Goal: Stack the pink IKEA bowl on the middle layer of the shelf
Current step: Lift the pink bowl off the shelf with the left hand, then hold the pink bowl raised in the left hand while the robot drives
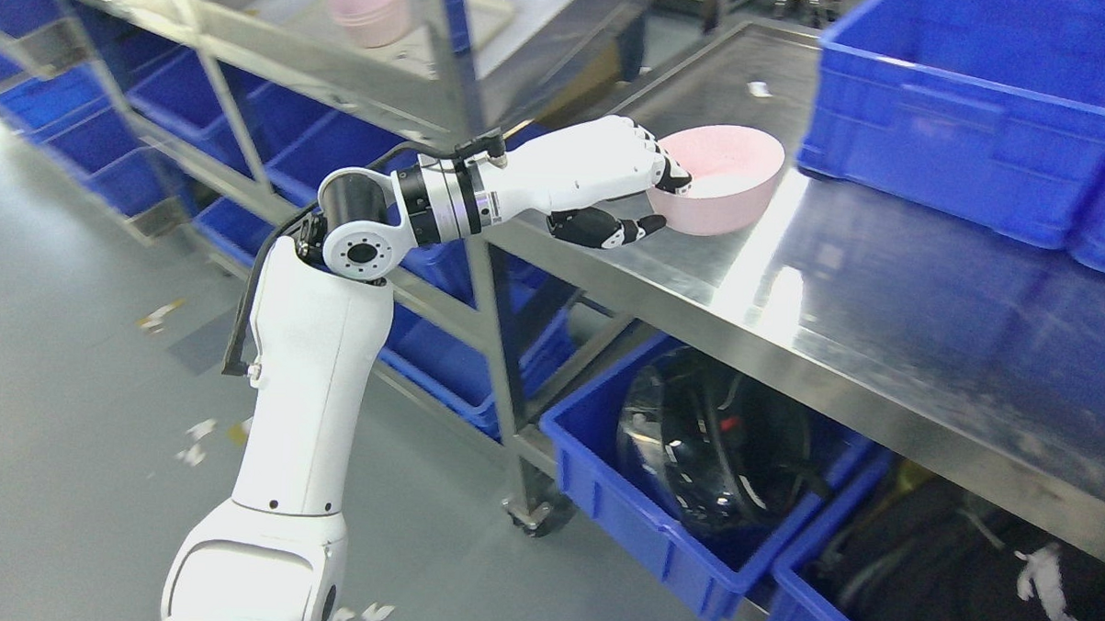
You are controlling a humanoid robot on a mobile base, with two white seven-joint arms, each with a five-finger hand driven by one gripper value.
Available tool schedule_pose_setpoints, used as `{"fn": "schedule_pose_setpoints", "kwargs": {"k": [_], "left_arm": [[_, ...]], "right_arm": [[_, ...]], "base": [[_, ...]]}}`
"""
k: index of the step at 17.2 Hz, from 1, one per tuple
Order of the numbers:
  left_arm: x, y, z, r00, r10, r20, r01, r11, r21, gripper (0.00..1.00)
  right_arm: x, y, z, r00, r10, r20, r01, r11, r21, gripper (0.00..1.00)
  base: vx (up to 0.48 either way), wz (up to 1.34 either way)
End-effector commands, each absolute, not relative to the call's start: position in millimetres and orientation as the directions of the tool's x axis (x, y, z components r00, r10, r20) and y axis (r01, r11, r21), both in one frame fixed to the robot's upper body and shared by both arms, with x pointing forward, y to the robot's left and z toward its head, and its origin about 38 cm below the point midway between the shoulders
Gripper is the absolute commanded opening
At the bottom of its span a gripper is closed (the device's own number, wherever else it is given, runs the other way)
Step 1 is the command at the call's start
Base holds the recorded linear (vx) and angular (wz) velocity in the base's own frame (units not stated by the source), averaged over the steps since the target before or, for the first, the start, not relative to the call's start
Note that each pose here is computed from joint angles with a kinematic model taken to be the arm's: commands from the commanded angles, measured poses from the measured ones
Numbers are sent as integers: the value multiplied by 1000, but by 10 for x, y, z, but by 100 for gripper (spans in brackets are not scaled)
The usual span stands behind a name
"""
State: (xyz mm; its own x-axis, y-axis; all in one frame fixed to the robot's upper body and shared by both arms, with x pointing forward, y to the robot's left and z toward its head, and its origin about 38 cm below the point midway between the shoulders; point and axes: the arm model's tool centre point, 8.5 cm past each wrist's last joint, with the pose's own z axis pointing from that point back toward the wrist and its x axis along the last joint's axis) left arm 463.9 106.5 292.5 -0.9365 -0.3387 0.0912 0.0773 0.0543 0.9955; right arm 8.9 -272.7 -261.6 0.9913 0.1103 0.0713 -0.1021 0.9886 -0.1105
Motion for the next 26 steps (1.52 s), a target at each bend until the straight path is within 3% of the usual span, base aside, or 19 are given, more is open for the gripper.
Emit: {"fn": "schedule_pose_setpoints", "kwargs": {"k": [1, 12, 26], "left_arm": [[4263, 810, 2832, -972, -230, 51, 43, 37, 998, 0], [4174, 775, 2906, -980, -195, 42, 28, 77, 997, 1], [4166, 777, 2919, -981, -185, 50, 34, 91, 995, 2]], "right_arm": [[130, -2832, -2607, 990, 113, 84, -102, 987, -123, 100], [130, -2832, -2607, 990, 113, 84, -102, 987, -123, 100], [130, -2832, -2607, 990, 113, 84, -102, 987, -123, 100]], "base": [[-55, 1257], [-8, 1160], [154, 224]]}}
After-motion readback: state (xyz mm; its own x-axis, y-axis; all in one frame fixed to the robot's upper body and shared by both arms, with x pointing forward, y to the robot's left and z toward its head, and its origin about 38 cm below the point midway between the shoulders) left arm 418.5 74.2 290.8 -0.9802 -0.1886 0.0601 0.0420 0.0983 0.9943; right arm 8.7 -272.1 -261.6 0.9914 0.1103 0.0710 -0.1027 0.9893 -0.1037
